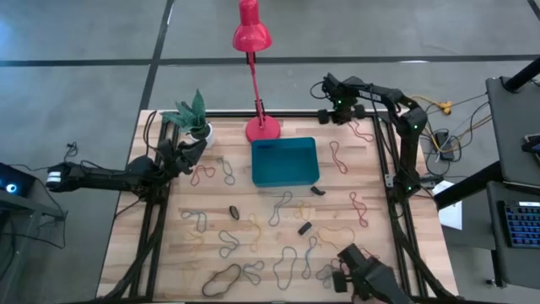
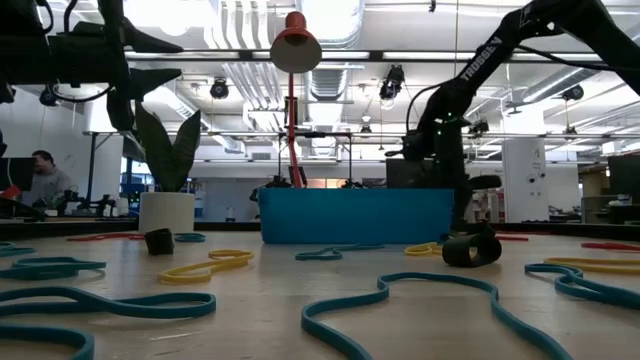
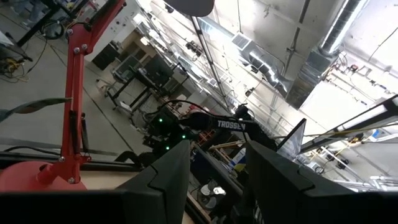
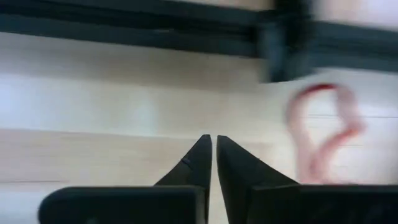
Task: Pick and place rubber bands into bin
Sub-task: Put the red rubber band into the blue bin
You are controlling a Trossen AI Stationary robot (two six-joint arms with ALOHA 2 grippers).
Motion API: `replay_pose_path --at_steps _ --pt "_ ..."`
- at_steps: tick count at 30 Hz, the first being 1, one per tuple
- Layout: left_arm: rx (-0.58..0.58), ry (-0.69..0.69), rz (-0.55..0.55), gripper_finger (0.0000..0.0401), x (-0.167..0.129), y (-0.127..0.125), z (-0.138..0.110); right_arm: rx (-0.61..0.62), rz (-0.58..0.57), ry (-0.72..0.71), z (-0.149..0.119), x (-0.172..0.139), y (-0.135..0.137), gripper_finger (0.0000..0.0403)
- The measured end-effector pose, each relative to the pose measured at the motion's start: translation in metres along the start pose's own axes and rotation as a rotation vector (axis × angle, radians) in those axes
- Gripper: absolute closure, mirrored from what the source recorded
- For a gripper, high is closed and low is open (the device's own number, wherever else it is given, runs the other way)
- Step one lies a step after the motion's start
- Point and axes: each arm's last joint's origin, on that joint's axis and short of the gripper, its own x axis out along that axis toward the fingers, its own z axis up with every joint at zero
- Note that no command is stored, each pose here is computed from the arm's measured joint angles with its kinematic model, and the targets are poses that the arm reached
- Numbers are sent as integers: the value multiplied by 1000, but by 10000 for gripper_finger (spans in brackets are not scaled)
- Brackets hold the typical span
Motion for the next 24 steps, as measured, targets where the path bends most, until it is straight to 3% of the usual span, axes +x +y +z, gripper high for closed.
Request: replay_pose_path --at_steps 3,8,13,18,24 --pt "0 0 0 260 0 0 0 18 -25 25 3 -3 -12 353" --pt "0 1 -1 260 0 0 0 96 33 50 12 -1 -30 289" --pt "-1 2 -2 260 0 0 0 142 -6 33 18 0 -45 246" --pt "1 2 2 260 0 0 0 162 -8 26 21 1 -51 240" --pt "1 -10 15 260 0 0 0 157 0 36 21 8 -48 259"
